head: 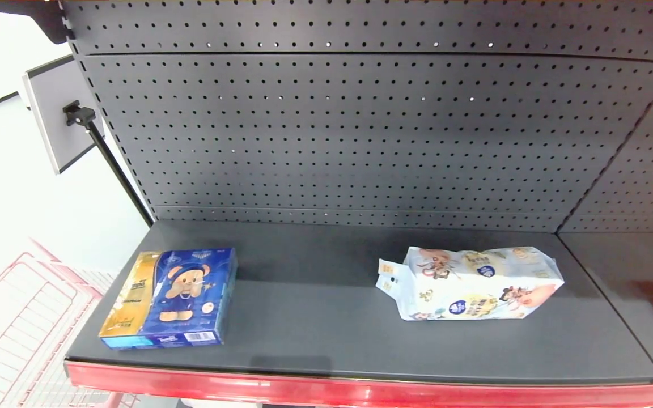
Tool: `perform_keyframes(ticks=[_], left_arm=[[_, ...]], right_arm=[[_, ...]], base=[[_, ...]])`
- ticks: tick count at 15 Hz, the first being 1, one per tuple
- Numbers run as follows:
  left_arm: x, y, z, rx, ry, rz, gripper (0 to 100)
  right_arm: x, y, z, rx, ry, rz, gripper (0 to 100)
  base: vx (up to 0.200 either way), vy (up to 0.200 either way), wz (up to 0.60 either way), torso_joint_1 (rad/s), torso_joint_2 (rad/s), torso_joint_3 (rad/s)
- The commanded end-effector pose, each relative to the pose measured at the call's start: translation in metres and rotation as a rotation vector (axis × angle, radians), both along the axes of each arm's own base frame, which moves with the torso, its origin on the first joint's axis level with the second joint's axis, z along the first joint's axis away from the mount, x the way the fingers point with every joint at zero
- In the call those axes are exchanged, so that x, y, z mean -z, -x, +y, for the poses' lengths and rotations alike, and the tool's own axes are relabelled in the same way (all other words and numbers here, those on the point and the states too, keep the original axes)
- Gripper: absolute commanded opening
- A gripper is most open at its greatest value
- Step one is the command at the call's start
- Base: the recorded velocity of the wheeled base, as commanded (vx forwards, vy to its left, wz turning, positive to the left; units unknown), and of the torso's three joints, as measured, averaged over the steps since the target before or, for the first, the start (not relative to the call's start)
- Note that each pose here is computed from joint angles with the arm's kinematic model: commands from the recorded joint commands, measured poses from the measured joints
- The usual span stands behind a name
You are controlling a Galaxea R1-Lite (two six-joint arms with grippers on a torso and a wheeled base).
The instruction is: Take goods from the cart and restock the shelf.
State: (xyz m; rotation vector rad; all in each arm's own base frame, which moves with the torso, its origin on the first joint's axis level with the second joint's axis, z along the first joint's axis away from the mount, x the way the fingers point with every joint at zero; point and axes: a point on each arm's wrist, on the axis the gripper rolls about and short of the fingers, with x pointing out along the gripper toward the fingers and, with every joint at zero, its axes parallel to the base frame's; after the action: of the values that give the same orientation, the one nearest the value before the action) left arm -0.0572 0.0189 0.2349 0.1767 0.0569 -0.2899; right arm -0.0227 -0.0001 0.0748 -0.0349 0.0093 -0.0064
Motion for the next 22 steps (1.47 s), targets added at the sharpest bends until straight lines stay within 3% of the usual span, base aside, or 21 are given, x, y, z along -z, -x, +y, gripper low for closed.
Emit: perform_keyframes(ticks=[1, 7, 12, 13, 14, 16, 17, 20, 22], left_arm=[[0.000, 0.000, 0.000, 0.000, 0.000, 0.000, 0], [0.000, 0.000, 0.000, 0.000, -0.001, 0.000, 0], [0.001, -0.002, -0.001, 0.002, -0.026, 0.005, 0], [0.002, -0.003, -0.001, 0.006, -0.036, 0.009, 0], [0.004, -0.003, -0.001, 0.009, -0.039, 0.014, 0], [0.005, -0.008, -0.003, 0.015, -0.070, 0.031, 0], [0.003, -0.011, -0.004, 0.016, -0.077, 0.038, 0], [0.002, -0.019, -0.006, 0.003, -0.088, 0.070, 0], [0.001, -0.023, -0.007, 0.004, -0.097, 0.084, 0]], right_arm=[[0.000, 0.000, 0.000, 0.001, 0.000, 0.000, 100], [0.000, 0.000, 0.000, 0.000, 0.003, 0.002, 100], [-0.007, 0.001, 0.000, -0.014, 0.008, -0.011, 100], [-0.098, -0.016, 0.000, -0.029, -0.034, -0.004, 100], [-0.137, -0.029, 0.001, -0.049, -0.064, -0.011, 100], [-0.176, -0.075, 0.004, -0.100, -0.002, 0.060, 100], [-0.180, -0.100, 0.006, -0.120, 0.039, 0.122, 100], [-0.164, -0.139, 0.027, -0.440, 0.062, 0.273, 100], [-0.148, -0.166, 0.043, -0.569, 0.059, 0.398, 100]], base=[[0.000, -0.200, 0.00, 0.002, 0.00, 0.012], [0.000, -0.200, 0.00, -0.002, 0.01, 0.008], [0.000, -0.160, 0.00, 0.001, 0.01, 0.004], [0.000, 0.000, 0.00, 0.000, 0.00, 0.000], [0.000, 0.000, 0.00, 0.000, 0.00, 0.000], [0.000, 0.000, 0.00, 0.000, 0.00, 0.000], [0.000, 0.000, 0.00, 0.000, 0.00, 0.000], [0.000, 0.000, 0.00, 0.000, 0.00, 0.000], [0.000, 0.000, 0.00, 0.000, 0.00, 0.000]])
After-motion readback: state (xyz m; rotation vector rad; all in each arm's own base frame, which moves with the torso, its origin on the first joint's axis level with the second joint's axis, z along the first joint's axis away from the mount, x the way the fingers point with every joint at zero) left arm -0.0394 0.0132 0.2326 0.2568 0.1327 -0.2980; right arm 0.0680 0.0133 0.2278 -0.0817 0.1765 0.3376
